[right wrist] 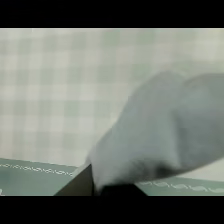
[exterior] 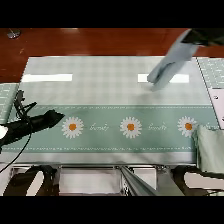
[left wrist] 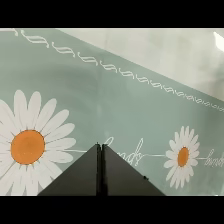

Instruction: Fold the shirts.

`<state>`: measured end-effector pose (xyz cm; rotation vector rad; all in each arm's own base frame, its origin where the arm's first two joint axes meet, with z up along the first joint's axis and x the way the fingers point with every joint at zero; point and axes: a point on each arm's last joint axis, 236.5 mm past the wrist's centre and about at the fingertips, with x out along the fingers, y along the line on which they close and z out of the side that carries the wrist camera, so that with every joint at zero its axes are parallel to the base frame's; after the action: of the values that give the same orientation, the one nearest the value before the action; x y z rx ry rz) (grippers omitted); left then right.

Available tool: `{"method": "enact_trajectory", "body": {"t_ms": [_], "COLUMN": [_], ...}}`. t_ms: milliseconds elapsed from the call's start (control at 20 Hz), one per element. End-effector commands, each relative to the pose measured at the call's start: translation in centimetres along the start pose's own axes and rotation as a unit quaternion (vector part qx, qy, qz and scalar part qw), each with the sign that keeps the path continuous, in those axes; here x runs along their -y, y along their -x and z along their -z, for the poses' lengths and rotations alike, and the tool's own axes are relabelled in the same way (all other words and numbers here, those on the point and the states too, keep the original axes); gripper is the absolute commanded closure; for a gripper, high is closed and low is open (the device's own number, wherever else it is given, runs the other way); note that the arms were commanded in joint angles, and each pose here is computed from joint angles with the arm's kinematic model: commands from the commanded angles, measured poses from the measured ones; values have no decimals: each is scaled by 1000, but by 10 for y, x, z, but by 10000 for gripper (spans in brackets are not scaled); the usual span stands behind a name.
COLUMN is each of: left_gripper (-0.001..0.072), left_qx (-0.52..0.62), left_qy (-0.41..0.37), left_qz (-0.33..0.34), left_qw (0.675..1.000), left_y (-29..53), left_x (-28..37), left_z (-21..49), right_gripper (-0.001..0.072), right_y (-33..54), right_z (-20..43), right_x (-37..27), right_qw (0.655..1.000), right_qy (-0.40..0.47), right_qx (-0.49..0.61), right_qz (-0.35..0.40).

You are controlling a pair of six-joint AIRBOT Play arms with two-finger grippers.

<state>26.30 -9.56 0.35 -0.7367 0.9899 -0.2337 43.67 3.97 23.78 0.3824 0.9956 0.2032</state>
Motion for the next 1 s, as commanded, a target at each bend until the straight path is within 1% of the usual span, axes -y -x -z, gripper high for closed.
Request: {"method": "enact_trajectory", "body": {"t_ms": [0, 200, 400, 550, 700, 850, 900, 950], "left_gripper": [684, 684, 684, 684, 684, 684, 684, 684], "left_qx": [2, 1, 8, 24, 33, 41, 43, 50], "left_qy": [13, 14, 26, 8, 7, 8, 8, 8], "left_qz": [4, 5, 34, 34, 33, 31, 31, 29], "left_qw": [1000, 1000, 999, 999, 999, 999, 999, 998], "left_y": [0, 0, 1, 1, 1, 1, 1, 1], "left_x": [2, 2, 16, 16, 15, 14, 14, 13], "left_z": [-1, -1, -4, -12, -16, -20, -21, -24], "right_gripper": [690, 689, 690, 690, 690, 689, 667, 409], "right_y": [60, 107, 146, 176, 204, 235, 231, 221], "right_z": [15, 71, 141, 202, 243, 287, 295, 302], "right_x": [57, 134, 172, 194, 205, 214, 215, 215], "right_qw": [995, 971, 940, 904, 865, 799, 795, 796], "right_qy": [-84, -153, -224, -289, -351, -417, -424, -429], "right_qx": [8, -24, -24, -13, 15, 34, 26, 14], "right_qz": [58, 185, 257, 314, 358, 431, 432, 426]}}
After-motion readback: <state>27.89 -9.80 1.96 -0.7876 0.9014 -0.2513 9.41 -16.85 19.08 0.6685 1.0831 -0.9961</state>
